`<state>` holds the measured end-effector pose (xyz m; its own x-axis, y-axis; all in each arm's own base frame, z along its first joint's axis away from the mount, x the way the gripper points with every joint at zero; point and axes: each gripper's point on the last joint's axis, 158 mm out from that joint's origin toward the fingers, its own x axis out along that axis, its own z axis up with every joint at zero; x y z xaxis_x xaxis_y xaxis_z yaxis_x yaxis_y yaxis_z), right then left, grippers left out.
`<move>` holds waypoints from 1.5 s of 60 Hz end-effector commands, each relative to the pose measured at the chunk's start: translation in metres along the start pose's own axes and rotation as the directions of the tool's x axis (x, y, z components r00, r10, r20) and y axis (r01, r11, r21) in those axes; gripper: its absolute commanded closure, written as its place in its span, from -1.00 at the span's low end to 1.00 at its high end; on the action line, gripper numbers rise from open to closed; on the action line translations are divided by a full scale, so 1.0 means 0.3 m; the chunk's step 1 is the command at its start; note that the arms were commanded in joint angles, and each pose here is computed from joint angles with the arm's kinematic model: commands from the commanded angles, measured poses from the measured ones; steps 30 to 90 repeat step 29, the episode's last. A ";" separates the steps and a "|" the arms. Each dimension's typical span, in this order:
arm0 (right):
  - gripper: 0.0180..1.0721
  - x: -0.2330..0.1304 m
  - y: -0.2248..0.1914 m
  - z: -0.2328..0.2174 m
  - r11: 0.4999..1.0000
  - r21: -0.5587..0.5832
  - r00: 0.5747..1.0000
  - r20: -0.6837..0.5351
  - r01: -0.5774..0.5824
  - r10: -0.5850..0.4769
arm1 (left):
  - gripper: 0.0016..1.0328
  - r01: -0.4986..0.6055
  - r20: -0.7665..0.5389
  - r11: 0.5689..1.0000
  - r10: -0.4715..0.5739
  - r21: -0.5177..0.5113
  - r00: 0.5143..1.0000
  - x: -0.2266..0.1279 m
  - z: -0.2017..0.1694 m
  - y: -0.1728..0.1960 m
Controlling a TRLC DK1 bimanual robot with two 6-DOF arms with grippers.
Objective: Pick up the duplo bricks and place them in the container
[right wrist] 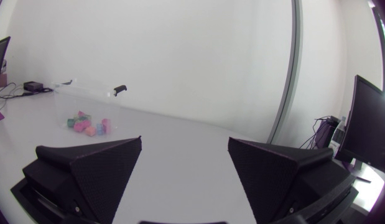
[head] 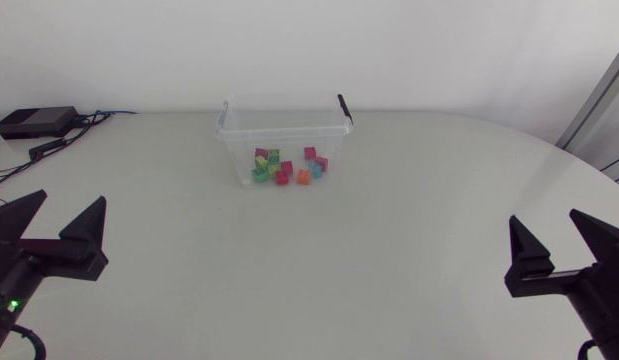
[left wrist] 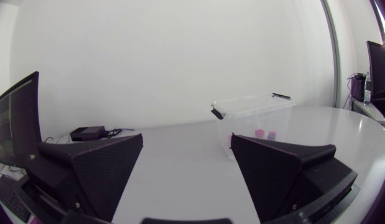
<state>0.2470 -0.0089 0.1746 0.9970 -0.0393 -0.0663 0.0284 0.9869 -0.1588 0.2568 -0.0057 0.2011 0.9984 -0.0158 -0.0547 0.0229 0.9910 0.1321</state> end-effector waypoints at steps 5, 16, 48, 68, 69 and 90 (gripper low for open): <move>-0.91 0.017 0.021 -0.047 0.996 0.087 1.000 0.001 -0.016 0.016 | -0.92 0.001 -0.004 0.997 -0.001 -0.077 1.000 0.000 -0.085 -0.007; -0.91 0.029 0.037 -0.078 0.987 0.157 1.000 0.014 -0.029 0.027 | -0.92 0.001 -0.006 0.991 -0.002 -0.133 1.000 0.000 -0.170 -0.015; -0.91 0.029 0.037 -0.078 0.987 0.157 1.000 0.014 -0.029 0.027 | -0.92 0.001 -0.006 0.991 -0.002 -0.133 1.000 0.000 -0.170 -0.015; -0.91 0.029 0.037 -0.078 0.987 0.157 1.000 0.014 -0.029 0.027 | -0.92 0.001 -0.006 0.991 -0.002 -0.133 1.000 0.000 -0.170 -0.015; -0.91 0.029 0.037 -0.078 0.987 0.157 1.000 0.014 -0.029 0.027 | -0.92 0.001 -0.006 0.991 -0.002 -0.133 1.000 0.000 -0.170 -0.015; -0.91 0.029 0.037 -0.078 0.987 0.157 1.000 0.014 -0.029 0.027 | -0.92 0.001 -0.006 0.991 -0.002 -0.133 1.000 0.000 -0.170 -0.015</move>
